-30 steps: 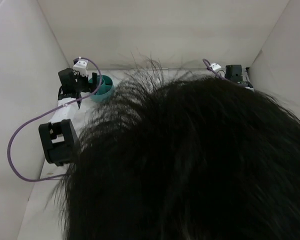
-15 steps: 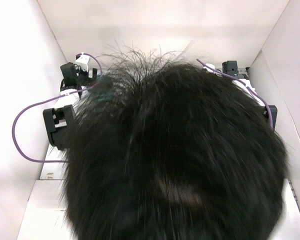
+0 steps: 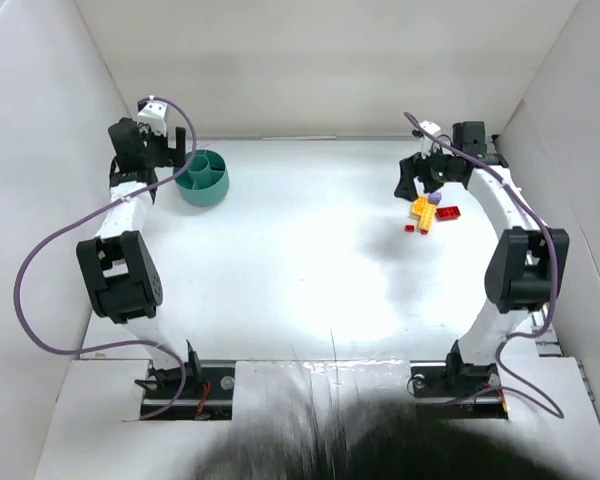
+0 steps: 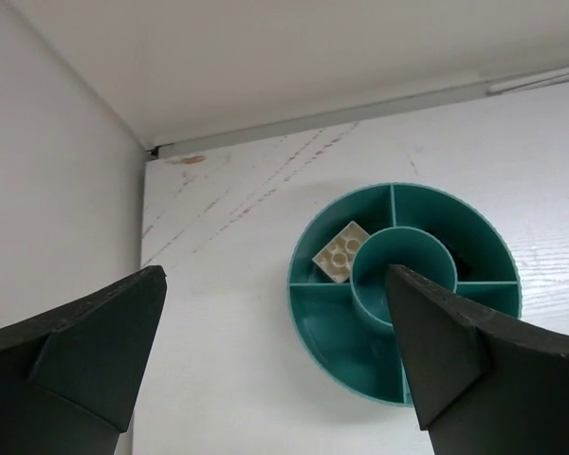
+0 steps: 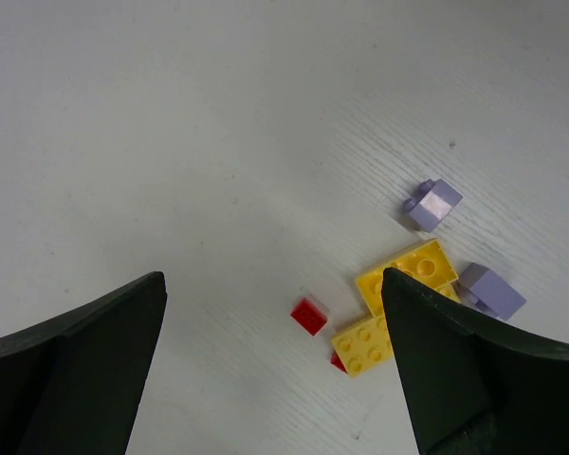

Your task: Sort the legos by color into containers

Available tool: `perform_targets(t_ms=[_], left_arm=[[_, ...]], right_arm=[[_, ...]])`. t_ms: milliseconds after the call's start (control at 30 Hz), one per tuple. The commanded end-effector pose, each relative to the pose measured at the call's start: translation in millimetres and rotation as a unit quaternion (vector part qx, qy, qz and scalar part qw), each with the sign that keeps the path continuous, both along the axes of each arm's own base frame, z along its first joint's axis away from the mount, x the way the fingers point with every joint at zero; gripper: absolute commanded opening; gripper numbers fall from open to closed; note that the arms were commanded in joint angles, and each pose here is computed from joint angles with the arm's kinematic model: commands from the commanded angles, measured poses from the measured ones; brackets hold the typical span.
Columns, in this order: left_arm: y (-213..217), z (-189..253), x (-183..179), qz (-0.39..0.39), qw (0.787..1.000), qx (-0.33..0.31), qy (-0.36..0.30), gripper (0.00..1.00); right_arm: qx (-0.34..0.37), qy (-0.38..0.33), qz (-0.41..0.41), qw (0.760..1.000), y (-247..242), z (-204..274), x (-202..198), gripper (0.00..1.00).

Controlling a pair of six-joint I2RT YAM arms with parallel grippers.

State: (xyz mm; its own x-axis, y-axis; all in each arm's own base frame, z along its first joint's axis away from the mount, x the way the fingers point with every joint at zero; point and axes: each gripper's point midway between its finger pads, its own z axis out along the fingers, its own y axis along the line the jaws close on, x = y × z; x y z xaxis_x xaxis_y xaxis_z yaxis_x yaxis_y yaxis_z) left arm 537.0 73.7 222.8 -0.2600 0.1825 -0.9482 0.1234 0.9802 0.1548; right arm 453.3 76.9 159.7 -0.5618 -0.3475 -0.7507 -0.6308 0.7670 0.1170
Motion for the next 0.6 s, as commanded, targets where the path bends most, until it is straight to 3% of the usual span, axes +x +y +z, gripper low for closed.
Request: perform_targets(t_ms=[0,100,200,300,433,567], left_arm=[[2,27,-11,0.036,0.999,0.014,0.013,1.0],[-6,37,-18,0.05,0.998,0.043,0.005,1.0],[-18,50,-25,0.047,0.999,-0.013,-0.002,1.0],[-39,55,-29,0.003,0.999,-0.036,0.023,1.0],[-40,54,-36,0.016,0.997,-0.057,0.049,1.0],[-46,60,-47,0.011,0.997,-0.057,0.047,1.0]], right_arm=[[0.028,-0.052,-0.052,0.997,6,47,2,1.0],[0.033,-0.05,-0.094,0.994,11,48,-12,1.0],[0.005,-0.035,-0.123,0.992,10,32,-28,0.98],[-0.027,-0.01,-0.179,0.983,-2,19,-34,0.91],[-0.037,0.029,-0.271,0.961,-33,14,-26,0.73],[-0.065,0.036,-0.334,0.94,-72,3,-11,0.7]])
